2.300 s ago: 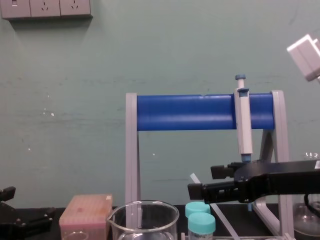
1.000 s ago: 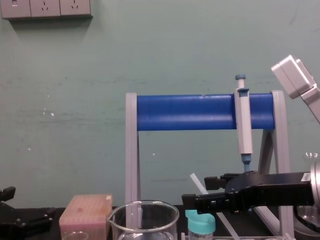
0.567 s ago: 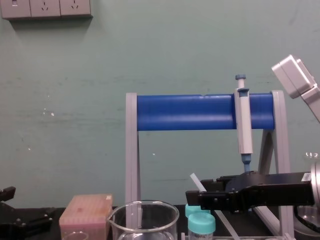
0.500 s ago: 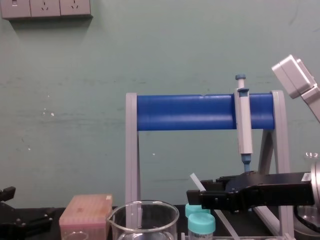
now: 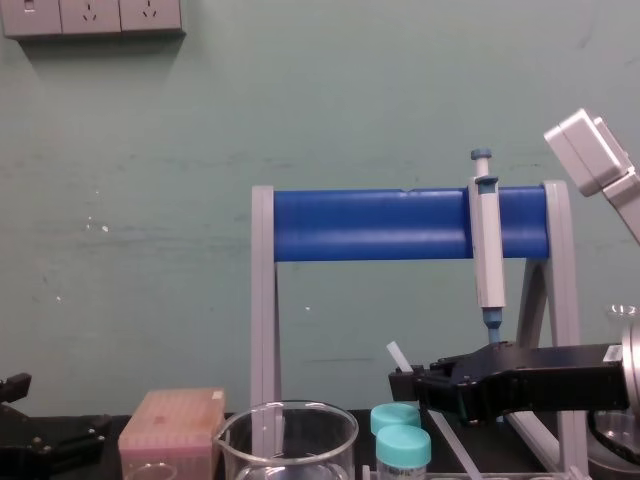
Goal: Pick up the stirring rod with one hand, then place it down.
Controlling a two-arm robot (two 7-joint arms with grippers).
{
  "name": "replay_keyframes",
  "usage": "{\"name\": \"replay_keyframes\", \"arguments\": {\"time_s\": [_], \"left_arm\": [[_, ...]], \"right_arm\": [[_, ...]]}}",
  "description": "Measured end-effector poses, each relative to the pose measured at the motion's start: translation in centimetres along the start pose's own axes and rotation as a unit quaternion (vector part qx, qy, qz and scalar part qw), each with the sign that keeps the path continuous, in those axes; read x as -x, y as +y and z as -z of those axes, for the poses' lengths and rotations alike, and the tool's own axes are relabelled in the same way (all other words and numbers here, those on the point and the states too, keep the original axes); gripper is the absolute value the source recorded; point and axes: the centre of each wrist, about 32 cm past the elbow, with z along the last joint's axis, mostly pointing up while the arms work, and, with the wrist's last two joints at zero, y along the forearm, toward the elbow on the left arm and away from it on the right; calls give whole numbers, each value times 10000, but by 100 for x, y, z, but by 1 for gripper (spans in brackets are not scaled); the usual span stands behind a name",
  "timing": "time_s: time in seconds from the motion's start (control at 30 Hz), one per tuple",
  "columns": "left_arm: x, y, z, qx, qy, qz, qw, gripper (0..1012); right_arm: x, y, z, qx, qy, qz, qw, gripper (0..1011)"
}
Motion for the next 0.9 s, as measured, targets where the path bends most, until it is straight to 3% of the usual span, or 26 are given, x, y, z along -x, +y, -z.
{"name": "replay_keyframes", "arguments": {"time_s": [0.2, 0.4, 0.73, 0.9], "left_arm": [[0, 0, 0, 0, 0, 0, 10000, 1000], [0, 0, 0, 0, 0, 0, 10000, 1000], [0, 0, 0, 0, 0, 0, 10000, 1000], [0, 0, 0, 0, 0, 0, 10000, 1000]], "right_arm": [[1, -5, 4, -29, 15, 5, 10000, 67], [22, -49, 52, -370, 37, 48, 9993, 67], [74, -261, 194, -1229, -23, 273, 9920, 67], [88, -348, 188, -1801, 53, 332, 9831, 67]]}}
